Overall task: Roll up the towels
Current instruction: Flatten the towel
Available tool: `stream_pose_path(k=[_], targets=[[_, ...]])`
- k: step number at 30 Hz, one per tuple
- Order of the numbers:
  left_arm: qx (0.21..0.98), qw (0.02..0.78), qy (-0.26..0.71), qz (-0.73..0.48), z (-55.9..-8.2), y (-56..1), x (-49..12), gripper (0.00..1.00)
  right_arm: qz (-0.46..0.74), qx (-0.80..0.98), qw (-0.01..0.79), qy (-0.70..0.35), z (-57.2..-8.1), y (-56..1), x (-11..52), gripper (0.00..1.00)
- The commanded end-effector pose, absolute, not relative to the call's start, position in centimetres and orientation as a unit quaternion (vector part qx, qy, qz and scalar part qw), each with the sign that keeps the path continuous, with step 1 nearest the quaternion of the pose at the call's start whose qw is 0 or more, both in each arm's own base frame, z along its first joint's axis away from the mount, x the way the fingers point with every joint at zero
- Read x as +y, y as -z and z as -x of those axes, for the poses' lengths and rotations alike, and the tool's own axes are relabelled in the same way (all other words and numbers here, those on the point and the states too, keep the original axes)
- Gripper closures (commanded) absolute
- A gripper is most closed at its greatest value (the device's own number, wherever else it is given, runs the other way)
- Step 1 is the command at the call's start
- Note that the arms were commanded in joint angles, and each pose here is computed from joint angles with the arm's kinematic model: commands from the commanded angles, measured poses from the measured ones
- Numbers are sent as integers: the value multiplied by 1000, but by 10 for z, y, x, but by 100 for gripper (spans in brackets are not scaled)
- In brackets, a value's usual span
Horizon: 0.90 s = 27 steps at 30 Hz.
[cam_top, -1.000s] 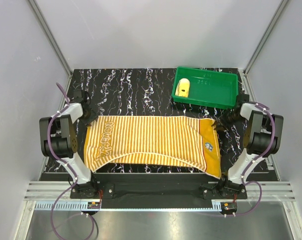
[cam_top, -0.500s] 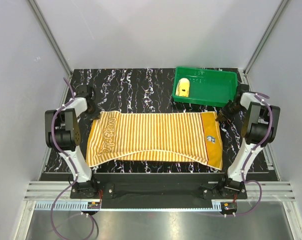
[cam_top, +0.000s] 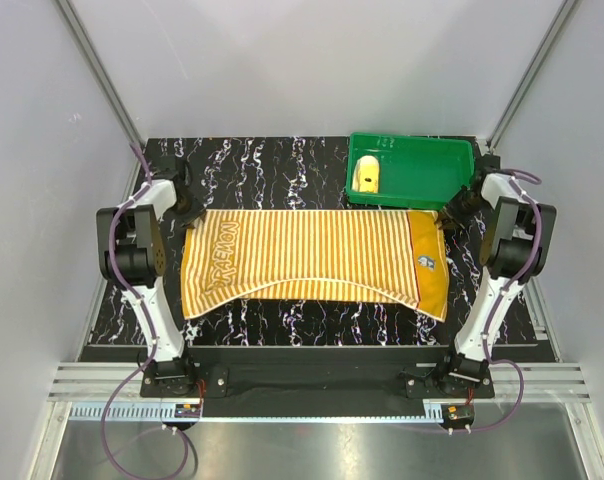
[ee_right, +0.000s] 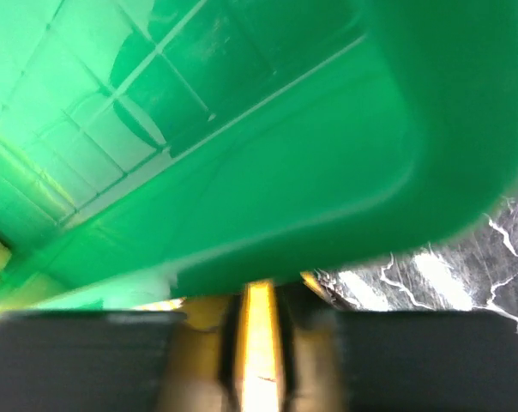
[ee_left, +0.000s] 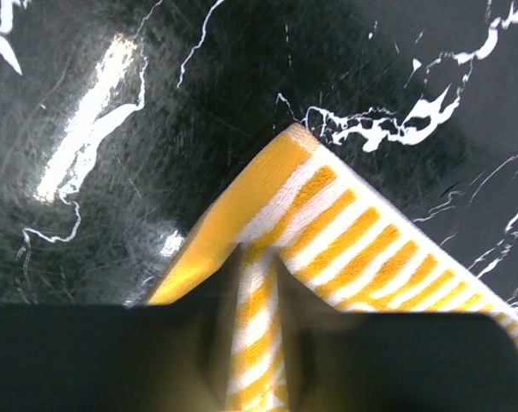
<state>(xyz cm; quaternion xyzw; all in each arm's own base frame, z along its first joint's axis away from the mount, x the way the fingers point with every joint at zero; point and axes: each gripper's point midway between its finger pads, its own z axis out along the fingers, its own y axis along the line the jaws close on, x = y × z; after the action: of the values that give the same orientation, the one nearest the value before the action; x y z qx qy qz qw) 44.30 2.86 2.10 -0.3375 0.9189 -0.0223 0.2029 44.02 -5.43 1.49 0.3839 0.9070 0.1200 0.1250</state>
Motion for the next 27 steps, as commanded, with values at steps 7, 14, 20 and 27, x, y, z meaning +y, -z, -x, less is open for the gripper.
stream_pose_path(k=[7,14,20,27], targets=[[884,291,32,365,-389,-125,32,39,-374,892,231,-102,-393,-125,-55,32],[878,256,84,396,-286,-106,0,40,-354,883,255,-173,-328,-163,7,23],[878,214,147,402,-228,-71,-37,43,-316,896,218,-222,-275,-139,72,22],[876,199,120,422,-206,-40,-32,43,-331,895,174,-244,-260,-97,84,16]])
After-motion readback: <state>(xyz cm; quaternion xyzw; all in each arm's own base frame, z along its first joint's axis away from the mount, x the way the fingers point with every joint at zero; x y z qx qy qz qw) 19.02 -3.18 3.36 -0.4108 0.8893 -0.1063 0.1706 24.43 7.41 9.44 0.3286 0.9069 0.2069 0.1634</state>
